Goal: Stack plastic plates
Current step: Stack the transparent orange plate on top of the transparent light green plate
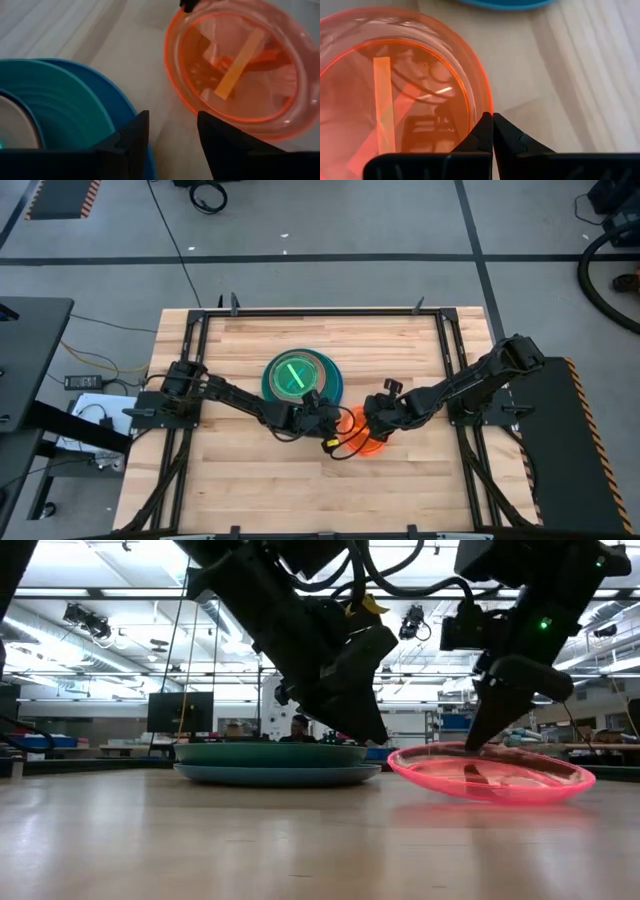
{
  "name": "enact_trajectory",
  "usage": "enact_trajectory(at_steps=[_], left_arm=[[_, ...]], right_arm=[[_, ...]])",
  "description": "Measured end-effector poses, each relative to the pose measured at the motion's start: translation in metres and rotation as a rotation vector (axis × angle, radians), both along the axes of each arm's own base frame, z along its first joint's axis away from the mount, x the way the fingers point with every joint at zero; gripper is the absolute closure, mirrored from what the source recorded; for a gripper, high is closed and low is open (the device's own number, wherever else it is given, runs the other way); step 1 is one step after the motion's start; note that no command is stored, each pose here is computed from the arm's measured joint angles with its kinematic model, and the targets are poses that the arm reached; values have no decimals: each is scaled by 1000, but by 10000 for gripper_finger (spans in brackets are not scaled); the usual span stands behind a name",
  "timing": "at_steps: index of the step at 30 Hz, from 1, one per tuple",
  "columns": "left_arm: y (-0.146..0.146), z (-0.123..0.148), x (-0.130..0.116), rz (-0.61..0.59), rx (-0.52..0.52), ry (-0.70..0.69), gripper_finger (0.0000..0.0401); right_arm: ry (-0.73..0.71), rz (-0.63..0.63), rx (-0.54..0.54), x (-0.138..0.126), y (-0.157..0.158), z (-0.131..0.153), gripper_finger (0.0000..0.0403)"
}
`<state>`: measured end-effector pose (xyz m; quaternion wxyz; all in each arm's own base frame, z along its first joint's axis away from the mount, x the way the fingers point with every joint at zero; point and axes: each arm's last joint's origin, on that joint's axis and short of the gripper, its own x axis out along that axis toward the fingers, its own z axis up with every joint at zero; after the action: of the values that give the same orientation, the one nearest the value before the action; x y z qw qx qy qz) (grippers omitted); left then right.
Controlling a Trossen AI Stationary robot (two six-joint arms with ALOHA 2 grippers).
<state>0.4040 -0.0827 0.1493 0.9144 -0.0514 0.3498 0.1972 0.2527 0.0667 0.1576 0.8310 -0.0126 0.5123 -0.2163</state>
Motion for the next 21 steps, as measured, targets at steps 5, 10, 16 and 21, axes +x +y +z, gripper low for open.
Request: enact_trajectory(at_steps=[5, 10, 16, 21], left_arm=[[0, 0, 0, 0, 0, 0, 225], [0, 0, 0, -13, -14, 2, 225], [-1, -1, 0, -29, -31, 7, 225], [-1, -1, 0, -33, -34, 9, 225]], right_arm=[[-13, 1, 26, -3, 0, -8, 394], [-8, -5, 30, -6, -3, -14, 385], [-6, -5, 25, -6, -5, -13, 363], [3, 5, 33, -4, -7, -13, 364]])
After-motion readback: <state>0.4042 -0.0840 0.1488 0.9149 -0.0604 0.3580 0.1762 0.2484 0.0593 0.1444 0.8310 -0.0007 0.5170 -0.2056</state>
